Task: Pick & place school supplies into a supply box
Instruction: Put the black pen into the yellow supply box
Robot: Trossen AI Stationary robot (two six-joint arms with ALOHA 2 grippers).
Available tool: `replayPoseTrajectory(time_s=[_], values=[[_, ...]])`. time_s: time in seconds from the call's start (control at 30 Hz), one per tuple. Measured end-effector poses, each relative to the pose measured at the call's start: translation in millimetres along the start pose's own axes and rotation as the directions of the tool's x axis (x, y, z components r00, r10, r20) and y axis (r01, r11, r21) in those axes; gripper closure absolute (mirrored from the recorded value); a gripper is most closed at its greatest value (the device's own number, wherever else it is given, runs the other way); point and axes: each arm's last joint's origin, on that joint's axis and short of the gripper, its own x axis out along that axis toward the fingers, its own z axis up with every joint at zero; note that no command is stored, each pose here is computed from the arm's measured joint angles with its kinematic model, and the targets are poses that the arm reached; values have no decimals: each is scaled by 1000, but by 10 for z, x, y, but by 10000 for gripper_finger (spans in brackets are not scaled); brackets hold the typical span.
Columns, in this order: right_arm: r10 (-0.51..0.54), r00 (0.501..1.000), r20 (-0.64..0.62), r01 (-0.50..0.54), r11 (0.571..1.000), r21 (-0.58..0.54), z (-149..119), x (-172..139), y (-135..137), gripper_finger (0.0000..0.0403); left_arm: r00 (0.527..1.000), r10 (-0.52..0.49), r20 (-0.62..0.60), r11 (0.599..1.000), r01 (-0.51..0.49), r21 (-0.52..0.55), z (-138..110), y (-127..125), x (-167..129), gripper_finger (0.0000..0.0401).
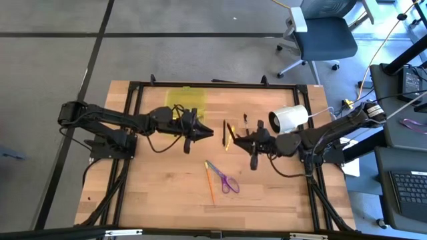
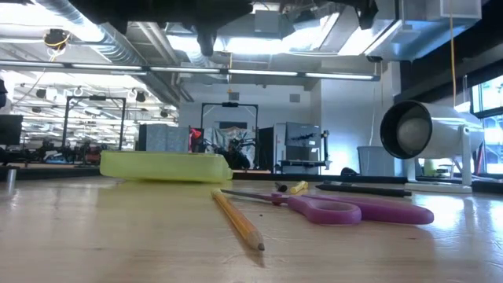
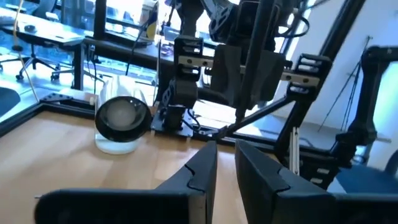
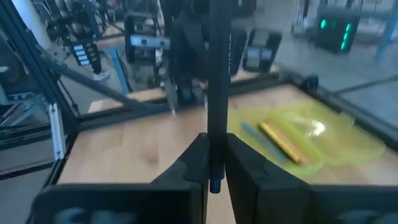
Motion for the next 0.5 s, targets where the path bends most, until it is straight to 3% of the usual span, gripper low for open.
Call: replayPoseTrajectory(time_s=[0.33,0.5], values=[[25,999,48,-27,999,34,43,149,-85,360,998,19,68,999,-16,-51,61,-5,-2,222],[51,995,87,-56,997,57,-8,340,-96,360,997,42,69,997,-38,-65,57,2,-2,188]])
